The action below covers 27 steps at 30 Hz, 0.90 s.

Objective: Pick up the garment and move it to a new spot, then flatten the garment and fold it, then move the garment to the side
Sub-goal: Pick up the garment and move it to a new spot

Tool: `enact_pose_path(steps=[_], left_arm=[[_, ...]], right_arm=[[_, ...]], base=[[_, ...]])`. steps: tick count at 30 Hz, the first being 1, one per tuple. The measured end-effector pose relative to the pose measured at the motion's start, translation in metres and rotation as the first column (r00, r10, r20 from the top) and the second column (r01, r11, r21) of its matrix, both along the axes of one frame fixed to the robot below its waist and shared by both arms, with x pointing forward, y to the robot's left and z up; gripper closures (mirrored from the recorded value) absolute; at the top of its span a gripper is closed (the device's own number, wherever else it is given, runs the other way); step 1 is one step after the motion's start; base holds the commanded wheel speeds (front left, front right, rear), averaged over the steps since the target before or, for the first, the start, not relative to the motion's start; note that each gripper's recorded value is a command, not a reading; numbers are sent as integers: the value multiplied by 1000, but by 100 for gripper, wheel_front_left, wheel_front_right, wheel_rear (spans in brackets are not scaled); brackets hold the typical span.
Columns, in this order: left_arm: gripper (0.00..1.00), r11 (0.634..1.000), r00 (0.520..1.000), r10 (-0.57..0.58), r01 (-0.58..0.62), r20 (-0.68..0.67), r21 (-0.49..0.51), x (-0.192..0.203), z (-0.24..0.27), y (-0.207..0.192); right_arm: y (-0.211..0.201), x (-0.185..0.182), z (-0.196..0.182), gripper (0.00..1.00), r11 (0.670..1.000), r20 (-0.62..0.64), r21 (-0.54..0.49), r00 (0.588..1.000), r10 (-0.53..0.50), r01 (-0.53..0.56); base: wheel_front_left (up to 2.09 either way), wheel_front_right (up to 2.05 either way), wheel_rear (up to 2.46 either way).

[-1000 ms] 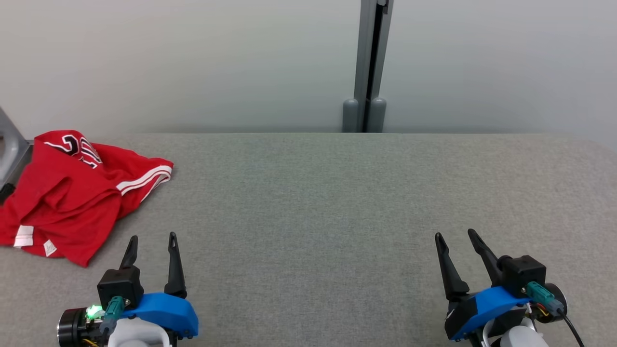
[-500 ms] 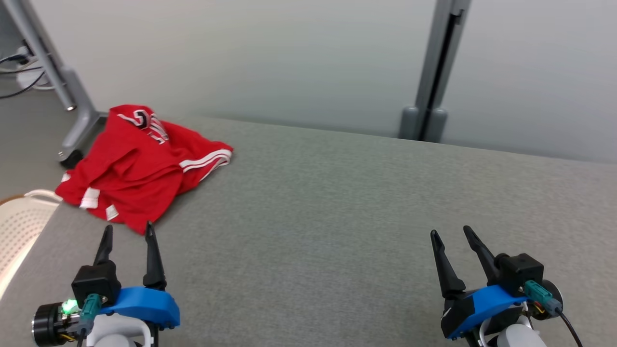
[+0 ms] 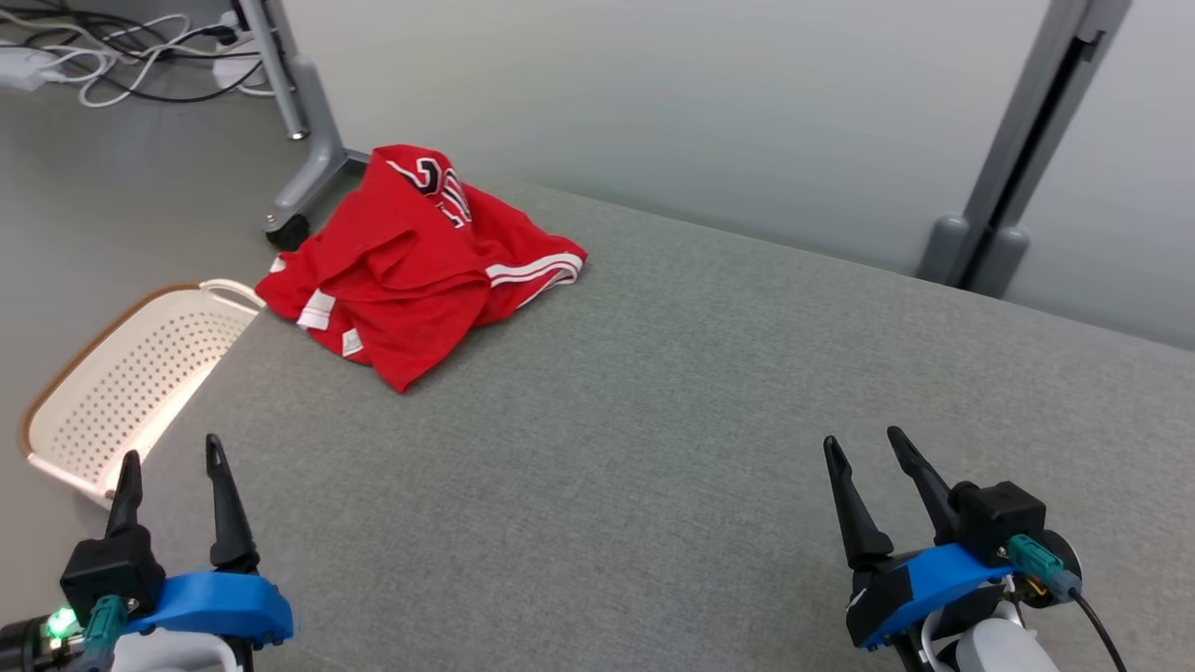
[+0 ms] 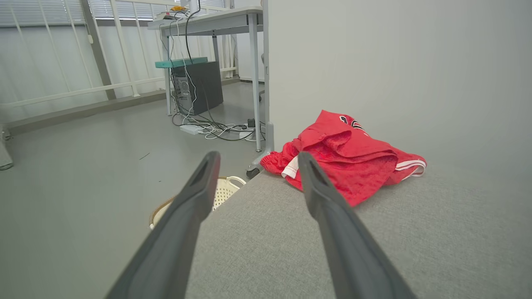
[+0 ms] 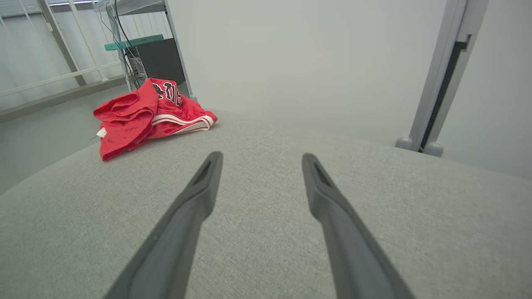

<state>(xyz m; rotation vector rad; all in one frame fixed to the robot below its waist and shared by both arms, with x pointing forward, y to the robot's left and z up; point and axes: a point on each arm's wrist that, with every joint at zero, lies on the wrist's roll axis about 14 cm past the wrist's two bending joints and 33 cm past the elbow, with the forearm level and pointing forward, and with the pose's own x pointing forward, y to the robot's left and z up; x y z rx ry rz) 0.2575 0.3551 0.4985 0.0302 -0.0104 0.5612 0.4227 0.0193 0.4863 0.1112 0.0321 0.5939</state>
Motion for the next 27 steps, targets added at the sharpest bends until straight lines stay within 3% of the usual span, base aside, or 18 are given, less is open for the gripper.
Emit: enact_pose_path(steps=[8,16,21,27], left_arm=[[0,998,998,68,-68,2,-2,-26,0,11],[0,997,997,75,-74,18,-19,-22,2,12],[0,1000,998,26,-25,50,-11,12,16,12],[0,997,993,-69,65,99,47,90,46,15]], right_arm=[[18,-3,0,0,999,-3,5,999,49,-49],[16,-5,-5,0,999,-16,6,999,48,-48],[-1,4,-9,0,1000,-11,-8,1000,1,-1],[-37,28,-21,0,994,-9,-38,995,-98,98]], base=[[0,0,0],[0,0,0],[0,0,0],[0,0,0]])
